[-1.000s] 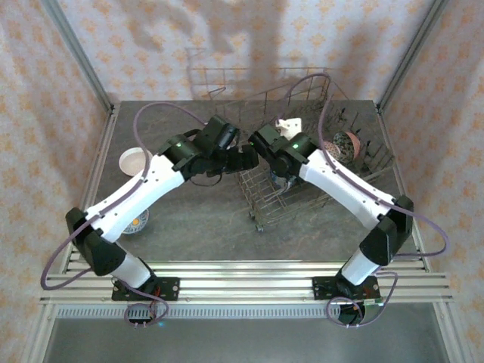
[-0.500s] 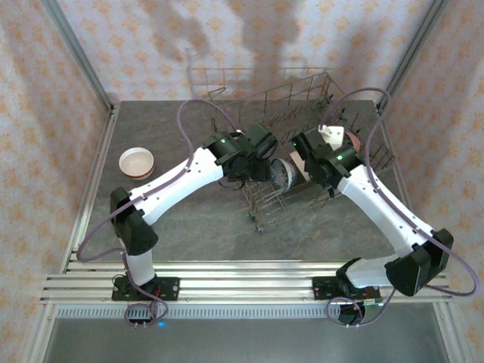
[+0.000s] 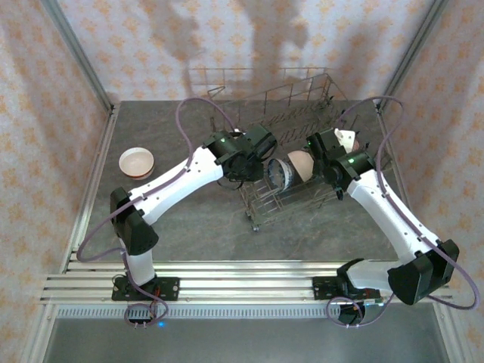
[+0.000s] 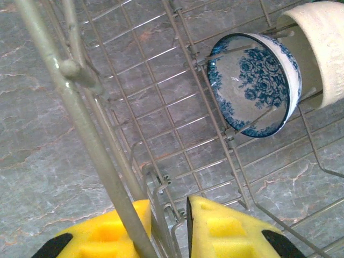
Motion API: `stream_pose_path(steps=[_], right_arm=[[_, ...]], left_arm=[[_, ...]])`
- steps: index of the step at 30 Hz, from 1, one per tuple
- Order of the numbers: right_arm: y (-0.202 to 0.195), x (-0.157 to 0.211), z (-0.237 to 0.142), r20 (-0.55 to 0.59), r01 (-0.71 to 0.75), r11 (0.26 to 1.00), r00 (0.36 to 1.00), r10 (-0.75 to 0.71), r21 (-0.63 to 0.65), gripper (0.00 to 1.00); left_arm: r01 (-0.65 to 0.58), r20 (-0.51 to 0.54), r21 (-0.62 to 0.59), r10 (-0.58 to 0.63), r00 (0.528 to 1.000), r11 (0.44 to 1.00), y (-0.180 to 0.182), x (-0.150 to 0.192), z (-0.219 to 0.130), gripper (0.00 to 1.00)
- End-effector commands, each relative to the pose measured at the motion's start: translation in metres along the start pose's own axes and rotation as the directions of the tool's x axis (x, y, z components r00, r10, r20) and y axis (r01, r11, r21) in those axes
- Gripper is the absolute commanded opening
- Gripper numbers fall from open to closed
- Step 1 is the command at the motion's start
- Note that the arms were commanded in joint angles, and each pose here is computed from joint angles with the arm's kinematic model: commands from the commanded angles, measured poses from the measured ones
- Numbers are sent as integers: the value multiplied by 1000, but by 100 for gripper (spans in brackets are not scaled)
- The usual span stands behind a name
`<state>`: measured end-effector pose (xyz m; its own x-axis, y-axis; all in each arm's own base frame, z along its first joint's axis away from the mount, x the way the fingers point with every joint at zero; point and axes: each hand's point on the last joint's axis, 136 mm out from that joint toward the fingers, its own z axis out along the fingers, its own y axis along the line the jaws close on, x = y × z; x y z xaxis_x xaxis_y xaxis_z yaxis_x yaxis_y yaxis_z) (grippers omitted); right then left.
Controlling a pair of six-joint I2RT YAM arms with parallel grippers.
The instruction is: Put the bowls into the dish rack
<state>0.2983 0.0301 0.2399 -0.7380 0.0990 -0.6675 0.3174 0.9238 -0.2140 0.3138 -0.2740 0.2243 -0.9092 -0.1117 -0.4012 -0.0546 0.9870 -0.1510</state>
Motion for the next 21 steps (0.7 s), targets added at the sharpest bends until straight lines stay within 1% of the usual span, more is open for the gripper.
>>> stream_pose_path(steps=[1,7,11,14,17,18,19,21], right_arm=[[-3,-2,-3,9,-8,1000,1000,8,-9,90],[3,-3,-3,-7,-20,999,1000,20,-30,90],[8,-3,0,-21,-16,999,1000,16,-37,90],[12,-3,3,-34,-13,999,999,11,-39,90],[17,-3,6,-41,-11,999,999,9,-45,90],[18,-3,7,-42,-10,999,999,8,-49,90],[20,-4,7,-44,-9,999,999,6,-53,90],[26,-5,11,-52,1,998,999,-4,-58,90]], left_arm=[[-53,3,-158,54,999,986,59,-4,-19,21],[-66,6,-235,69,998,970,100,-16,-28,21],[-108,-4,-342,113,994,934,132,-26,-35,21],[-145,-31,-404,145,989,903,153,-33,-37,23],[-137,-24,-415,139,990,900,162,-40,-43,25],[-131,-8,-405,140,990,905,162,-43,-48,29],[-126,8,-395,141,990,910,162,-46,-53,37],[-104,41,-369,128,991,924,162,-50,-63,60]])
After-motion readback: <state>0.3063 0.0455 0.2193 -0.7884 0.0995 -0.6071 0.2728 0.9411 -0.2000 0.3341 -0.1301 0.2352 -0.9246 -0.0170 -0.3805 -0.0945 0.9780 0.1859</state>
